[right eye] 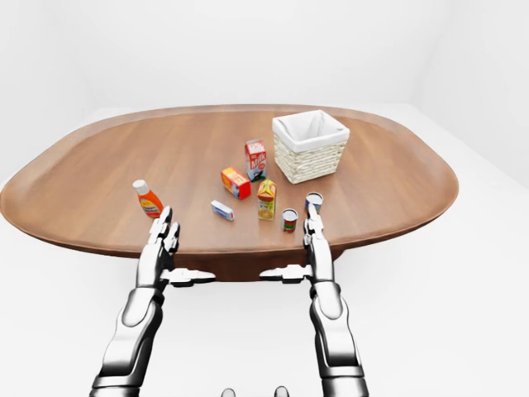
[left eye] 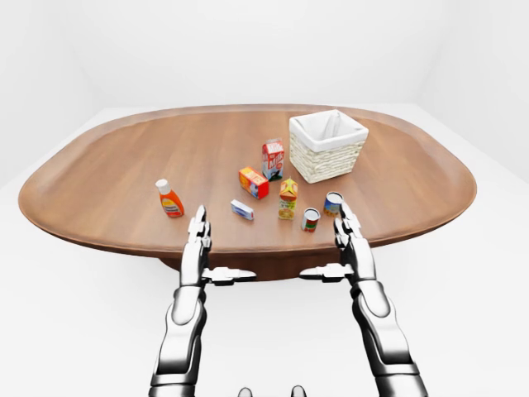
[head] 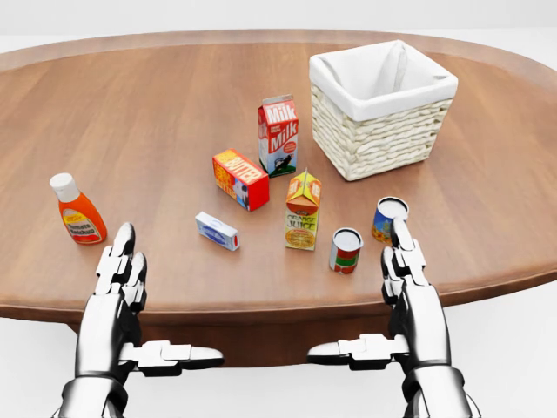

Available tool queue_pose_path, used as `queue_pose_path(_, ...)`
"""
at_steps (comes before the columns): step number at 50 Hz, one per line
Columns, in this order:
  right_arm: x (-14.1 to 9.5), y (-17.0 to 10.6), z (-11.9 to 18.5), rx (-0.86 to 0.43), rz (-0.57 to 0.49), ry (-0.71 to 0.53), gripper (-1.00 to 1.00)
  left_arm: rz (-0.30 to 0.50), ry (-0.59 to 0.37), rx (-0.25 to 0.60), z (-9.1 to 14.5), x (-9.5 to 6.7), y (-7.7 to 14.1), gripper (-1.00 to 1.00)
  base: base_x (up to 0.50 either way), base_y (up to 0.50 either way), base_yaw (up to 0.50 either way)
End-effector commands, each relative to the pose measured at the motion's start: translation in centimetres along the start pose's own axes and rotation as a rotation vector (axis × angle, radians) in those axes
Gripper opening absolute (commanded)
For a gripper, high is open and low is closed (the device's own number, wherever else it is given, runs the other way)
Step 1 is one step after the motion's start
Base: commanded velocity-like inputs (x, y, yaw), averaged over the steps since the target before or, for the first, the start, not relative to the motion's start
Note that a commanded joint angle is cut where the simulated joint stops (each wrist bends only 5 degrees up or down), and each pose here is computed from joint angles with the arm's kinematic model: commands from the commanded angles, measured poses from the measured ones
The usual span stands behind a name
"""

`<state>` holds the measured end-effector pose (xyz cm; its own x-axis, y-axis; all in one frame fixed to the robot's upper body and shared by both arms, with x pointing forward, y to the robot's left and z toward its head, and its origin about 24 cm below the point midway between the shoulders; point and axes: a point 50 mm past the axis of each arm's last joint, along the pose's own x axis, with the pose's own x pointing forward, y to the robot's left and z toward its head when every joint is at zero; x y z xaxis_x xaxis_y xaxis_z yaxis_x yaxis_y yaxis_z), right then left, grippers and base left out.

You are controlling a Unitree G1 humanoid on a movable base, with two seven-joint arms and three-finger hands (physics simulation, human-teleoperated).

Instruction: Pick up the alphabet soup and the tomato sauce, and put them in the basket.

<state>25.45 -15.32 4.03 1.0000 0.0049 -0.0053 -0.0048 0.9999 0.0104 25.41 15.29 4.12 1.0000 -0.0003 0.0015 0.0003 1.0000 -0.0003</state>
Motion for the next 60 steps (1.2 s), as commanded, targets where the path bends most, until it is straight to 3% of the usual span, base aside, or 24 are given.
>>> queue_pose_path(1,0.1,-0.7,-0.6,0.018,0.012,0.008,1.0,-0.001,-0.007,0.0,-0.1,0.0,0.7,1.0,0.0,0.0,0.0)
queue_pose_path(10,-0.1,-0.6,0.0,0.004,0.016,-0.024,1.0,0.001,-0.017,0.0,-0.2,0.0,0.6,1.0,0.0,0.0,0.0)
queue_pose_path(20,-1.8,-0.1,1.4,-0.038,0.044,-0.114,1.0,0.047,-0.127,-0.002,1.8,-1.0,1.1,1.0,0.0,0.0,0.0)
queue_pose_path(22,-1.9,-0.1,0.1,-0.038,0.045,-0.058,1.0,0.053,-0.129,0.005,1.8,-1.1,1.2,1.0,0.0,0.0,0.0)
queue_pose_path(26,-2.5,-0.1,2.5,-0.036,0.045,-0.161,1.0,0.072,-0.144,0.016,2.2,-1.4,1.3,1.0,0.0,0.0,0.0)
queue_pose_path(42,-3.6,-0.5,4.8,-0.029,0.018,-0.259,1.0,0.128,-0.207,0.056,3.7,-2.4,1.7,1.0,0.0,0.0,0.0)
queue_pose_path(44,-3.5,-0.5,3.4,-0.024,0.013,-0.199,1.0,0.142,-0.224,0.059,4.1,-2.7,1.8,1.0,0.0,0.0,0.0)
queue_pose_path(45,-3.7,-0.6,5.0,-0.03,0.009,-0.269,1.0,0.153,-0.222,0.062,4.0,-2.8,2.0,1.0,0.0,0.0,0.0)
queue_pose_path(53,-4.2,-0.8,6.5,-0.035,-0.007,-0.333,1.0,0.192,-0.255,0.078,4.8,-3.2,2.3,1.0,0.0,0.0,0.0)
queue_pose_path(55,-3.9,-0.8,4.8,-0.029,-0.009,-0.259,1.0,0.195,-0.255,0.077,4.8,-3.2,2.3,1.0,0.0,0.0,0.0)
queue_pose_path(60,-3.9,-0.8,4.8,-0.033,-0.011,-0.26,1.0,0.197,-0.255,0.078,4.8,-3.2,2.4,1.0,0.0,0.0,0.0)
